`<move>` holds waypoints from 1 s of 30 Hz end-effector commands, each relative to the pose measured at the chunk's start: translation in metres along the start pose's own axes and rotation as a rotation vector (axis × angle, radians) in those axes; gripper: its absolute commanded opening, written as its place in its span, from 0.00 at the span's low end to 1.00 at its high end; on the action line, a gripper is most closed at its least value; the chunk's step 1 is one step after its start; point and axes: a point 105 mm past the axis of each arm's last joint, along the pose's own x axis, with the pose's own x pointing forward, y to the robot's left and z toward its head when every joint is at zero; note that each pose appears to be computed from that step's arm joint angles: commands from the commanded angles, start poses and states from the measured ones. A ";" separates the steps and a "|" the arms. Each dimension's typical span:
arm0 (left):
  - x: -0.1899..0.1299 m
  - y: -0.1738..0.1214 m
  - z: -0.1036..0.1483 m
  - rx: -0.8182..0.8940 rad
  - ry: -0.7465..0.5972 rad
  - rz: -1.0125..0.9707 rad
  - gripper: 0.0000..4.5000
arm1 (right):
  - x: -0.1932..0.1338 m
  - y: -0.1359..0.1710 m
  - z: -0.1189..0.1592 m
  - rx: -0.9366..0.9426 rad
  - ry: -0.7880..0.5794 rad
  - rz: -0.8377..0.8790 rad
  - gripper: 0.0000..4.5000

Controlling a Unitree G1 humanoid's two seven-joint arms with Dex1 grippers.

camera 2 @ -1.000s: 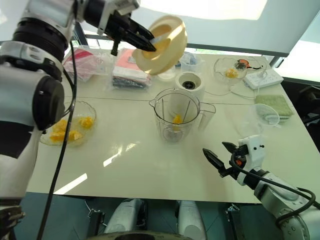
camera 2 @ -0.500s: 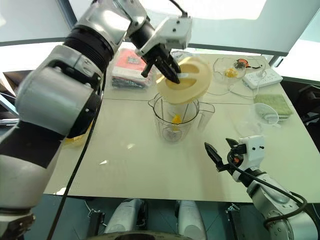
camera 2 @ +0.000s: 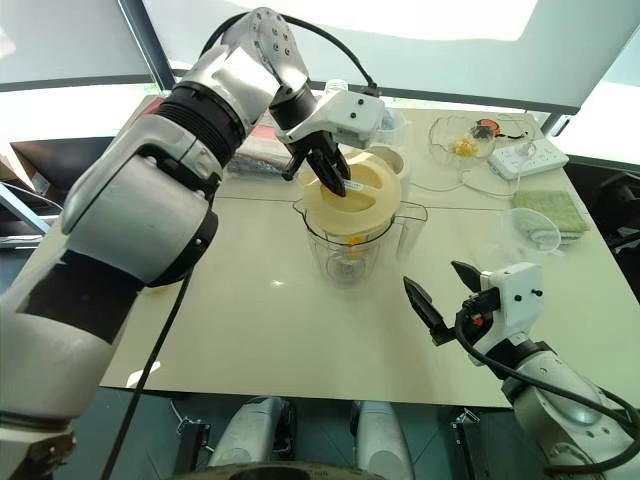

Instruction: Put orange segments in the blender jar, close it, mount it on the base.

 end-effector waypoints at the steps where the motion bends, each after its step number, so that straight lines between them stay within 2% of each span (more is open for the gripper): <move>1: 0.006 -0.002 -0.002 0.033 0.052 -0.028 0.05 | -0.005 0.004 0.015 -0.044 -0.057 -0.013 1.00; 10: 0.020 -0.008 -0.008 0.053 0.093 -0.080 0.05 | -0.013 0.025 0.030 -0.014 -0.149 0.068 1.00; 19: 0.026 -0.013 -0.014 0.052 0.083 -0.104 0.05 | -0.013 0.020 0.030 -0.029 -0.150 0.077 1.00; 23: 0.026 -0.014 -0.018 0.035 0.073 -0.109 0.05 | -0.004 0.010 0.022 -0.045 -0.120 0.058 1.00; 30: 0.027 -0.022 -0.027 0.010 0.061 -0.144 0.05 | 0.031 -0.003 -0.002 -0.023 -0.098 0.094 1.00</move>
